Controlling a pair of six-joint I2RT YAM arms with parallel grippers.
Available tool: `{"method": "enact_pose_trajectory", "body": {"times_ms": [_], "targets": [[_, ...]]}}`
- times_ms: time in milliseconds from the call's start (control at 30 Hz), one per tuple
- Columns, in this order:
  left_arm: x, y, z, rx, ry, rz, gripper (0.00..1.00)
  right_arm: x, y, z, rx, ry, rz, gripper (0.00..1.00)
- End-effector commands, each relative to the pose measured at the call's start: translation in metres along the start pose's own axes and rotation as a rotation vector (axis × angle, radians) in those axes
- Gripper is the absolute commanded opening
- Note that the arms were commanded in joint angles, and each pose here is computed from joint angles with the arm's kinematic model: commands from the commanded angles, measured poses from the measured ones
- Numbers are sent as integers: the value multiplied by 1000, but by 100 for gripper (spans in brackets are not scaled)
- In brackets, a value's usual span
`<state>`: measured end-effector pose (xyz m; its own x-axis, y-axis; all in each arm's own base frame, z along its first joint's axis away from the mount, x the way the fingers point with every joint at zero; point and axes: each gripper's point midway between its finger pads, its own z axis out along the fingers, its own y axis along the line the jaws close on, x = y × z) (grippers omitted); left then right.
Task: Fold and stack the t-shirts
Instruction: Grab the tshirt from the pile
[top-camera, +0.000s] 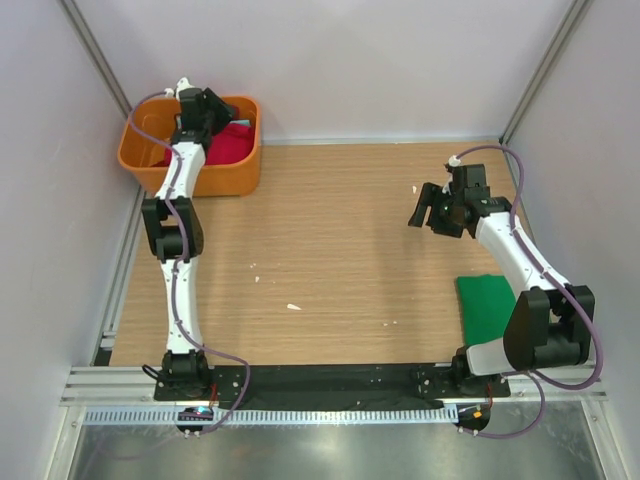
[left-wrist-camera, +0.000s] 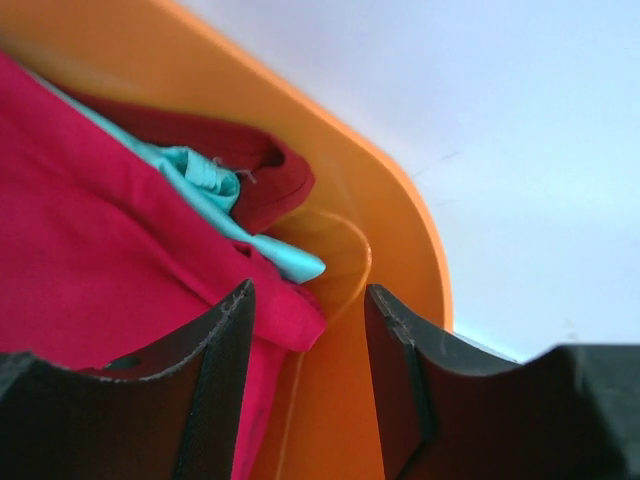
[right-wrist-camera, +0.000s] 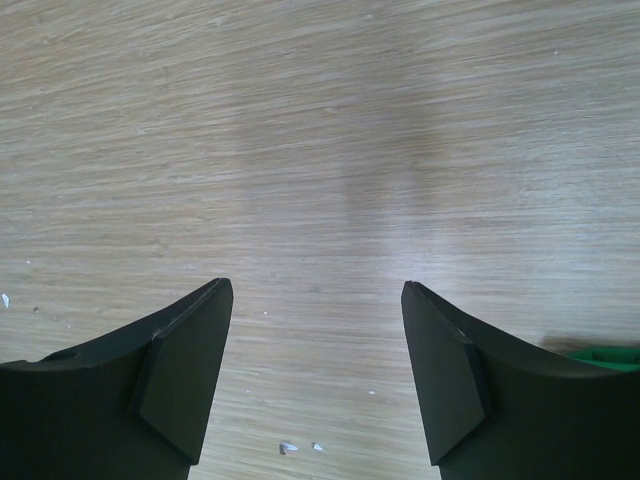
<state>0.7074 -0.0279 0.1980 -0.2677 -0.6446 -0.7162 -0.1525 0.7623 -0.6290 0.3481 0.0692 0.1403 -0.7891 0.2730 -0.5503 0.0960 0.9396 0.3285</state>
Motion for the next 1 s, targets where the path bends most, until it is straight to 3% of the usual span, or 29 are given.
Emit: {"method": "enact_pose_trajectory", "body": {"times_ms": [0, 200, 500, 567, 633, 667, 733, 867, 967], "targets": [[0, -11, 9, 51, -27, -141, 49, -12, 2, 0, 6, -34, 3, 75], [28, -17, 17, 33, -7, -186, 55, -12, 1, 4, 7, -29, 4, 75], [56, -5, 37, 16, 24, -248, 51, -13, -1, 7, 17, -23, 2, 75], [59, 1, 40, 1, 21, -250, 48, -12, -2, 9, 19, -18, 3, 75], [55, -3, 41, 7, 7, -249, 34, -11, -1, 9, 19, -16, 2, 75], [52, -1, 42, 5, -2, -252, 26, -12, -1, 10, 19, -14, 4, 75], [41, -6, 40, 15, -21, -269, 0, -13, -1, 10, 22, -15, 6, 75], [-5, -32, 19, 42, -115, -253, 0, -22, 6, 5, 0, -26, 5, 75], [-59, -72, -18, 87, -207, -191, 0, -28, 9, 3, -8, -40, 6, 74]]}}
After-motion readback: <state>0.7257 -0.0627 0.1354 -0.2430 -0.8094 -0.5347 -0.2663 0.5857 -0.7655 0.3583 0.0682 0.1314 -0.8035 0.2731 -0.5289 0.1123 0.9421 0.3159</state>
